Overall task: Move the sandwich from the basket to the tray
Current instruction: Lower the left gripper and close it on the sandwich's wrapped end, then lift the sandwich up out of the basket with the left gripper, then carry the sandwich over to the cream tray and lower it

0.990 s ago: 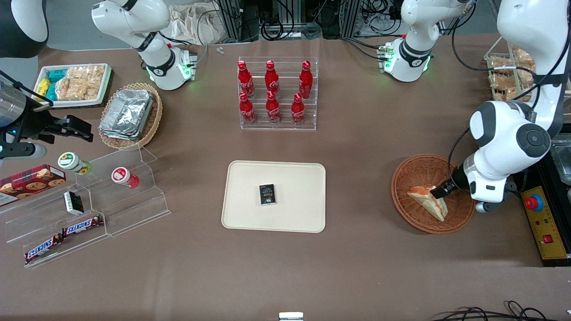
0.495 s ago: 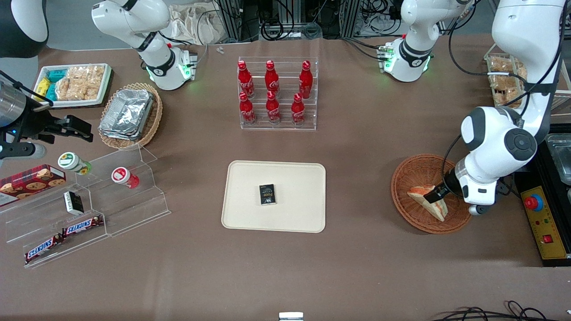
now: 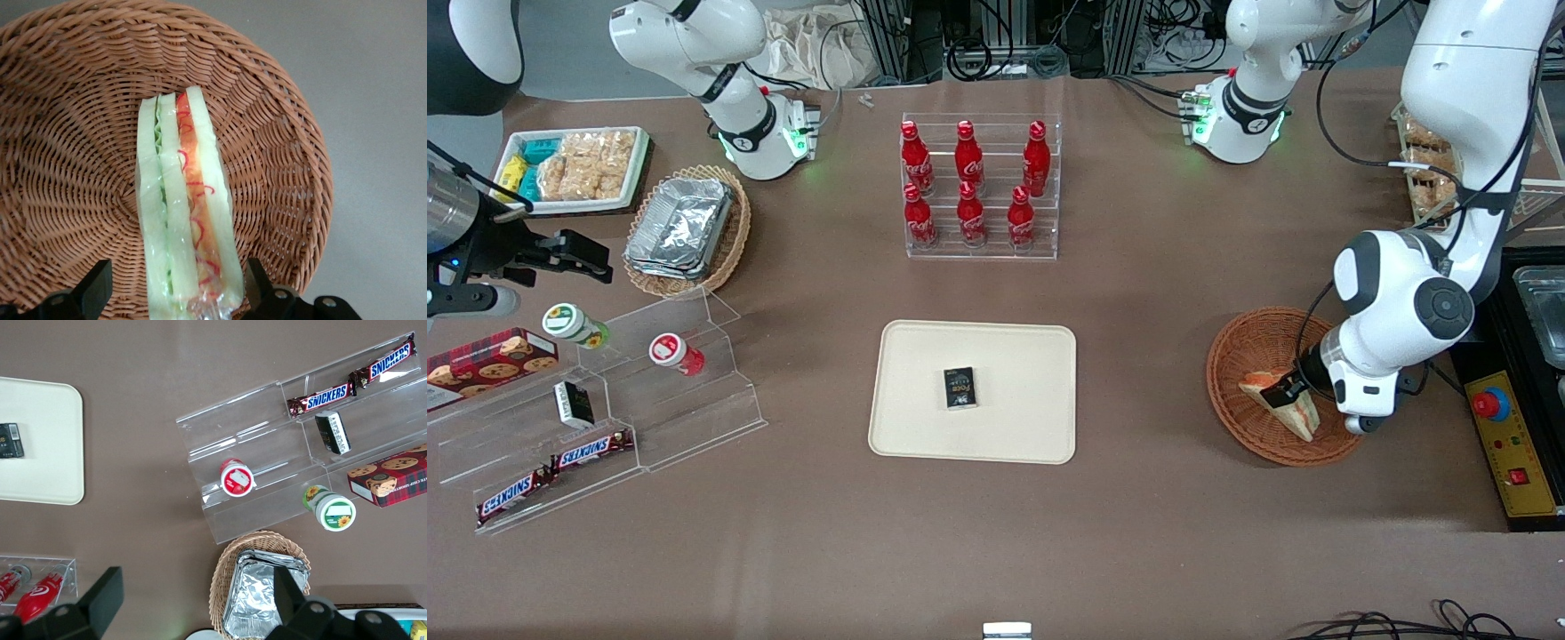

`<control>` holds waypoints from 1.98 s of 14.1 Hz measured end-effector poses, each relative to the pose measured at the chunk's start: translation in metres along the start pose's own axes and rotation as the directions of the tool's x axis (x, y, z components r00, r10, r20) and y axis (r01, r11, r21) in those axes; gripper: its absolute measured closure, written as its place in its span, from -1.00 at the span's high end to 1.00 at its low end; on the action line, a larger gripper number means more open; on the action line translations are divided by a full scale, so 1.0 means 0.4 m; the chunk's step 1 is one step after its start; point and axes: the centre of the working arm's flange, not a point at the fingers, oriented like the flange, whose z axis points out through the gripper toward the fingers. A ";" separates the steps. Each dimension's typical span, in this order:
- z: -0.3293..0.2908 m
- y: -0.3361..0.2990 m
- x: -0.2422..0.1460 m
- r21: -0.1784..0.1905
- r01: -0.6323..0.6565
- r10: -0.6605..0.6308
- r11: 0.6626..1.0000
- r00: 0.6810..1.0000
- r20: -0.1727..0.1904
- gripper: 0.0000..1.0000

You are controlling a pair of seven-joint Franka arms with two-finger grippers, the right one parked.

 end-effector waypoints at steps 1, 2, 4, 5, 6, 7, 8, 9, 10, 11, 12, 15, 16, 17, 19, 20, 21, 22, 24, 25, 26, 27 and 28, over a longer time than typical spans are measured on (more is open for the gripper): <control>-0.001 0.001 0.003 -0.007 0.004 -0.004 1.000 1.000 -0.007 0.74; -0.001 0.001 0.005 -0.012 0.011 -0.011 1.000 1.000 -0.012 0.56; -0.003 0.001 0.008 -0.016 0.019 -0.019 1.000 1.000 -0.017 0.10; -0.006 0.002 0.010 -0.017 0.020 -0.020 1.000 1.000 -0.019 -0.08; -0.013 0.004 0.010 -0.017 0.021 -0.021 1.000 1.000 -0.020 -0.22; -0.027 0.006 0.008 -0.009 0.023 -0.023 1.000 1.000 -0.016 -0.37; -0.052 0.010 0.002 0.012 0.022 -0.022 1.000 1.000 -0.002 -0.49; -0.097 0.018 -0.010 0.038 0.014 -0.015 0.999 1.000 0.014 -0.63; -0.160 0.034 -0.027 0.061 0.000 -0.001 0.998 1.000 0.024 -0.64; -0.237 0.054 -0.047 0.076 -0.012 0.010 0.997 1.000 0.024 -0.67; -0.322 0.072 -0.068 0.084 -0.018 0.017 0.996 1.000 0.021 -0.70; -0.562 0.107 -0.114 0.086 -0.027 0.025 0.996 0.999 0.024 -0.70; -0.616 0.123 -0.125 0.081 -0.037 0.036 0.996 0.999 0.023 -0.70; -0.646 0.144 -0.140 0.073 -0.054 0.052 0.996 0.998 0.023 -0.70; -0.651 0.197 -0.183 0.057 -0.112 0.110 0.992 0.993 0.030 -0.70; -0.641 0.232 -0.211 0.043 -0.158 0.156 0.987 0.987 0.035 -0.70; -0.627 0.272 -0.239 0.021 -0.202 0.201 0.979 0.979 0.035 -0.70; -0.612 0.316 -0.272 -0.006 -0.249 0.249 0.969 0.968 0.035 -0.70; -0.574 0.404 -0.356 -0.049 -0.353 0.355 0.934 0.934 0.042 -0.70; -0.546 0.447 -0.409 -0.053 -0.409 0.411 0.911 0.911 0.043 -0.70; -0.512 0.489 -0.468 -0.046 -0.464 0.465 0.885 0.884 0.037 -0.70; -0.473 0.528 -0.526 -0.035 -0.517 0.518 0.855 0.855 0.029 -0.70; -0.430 0.562 -0.578 -0.028 -0.563 0.563 0.826 0.826 0.023 -0.70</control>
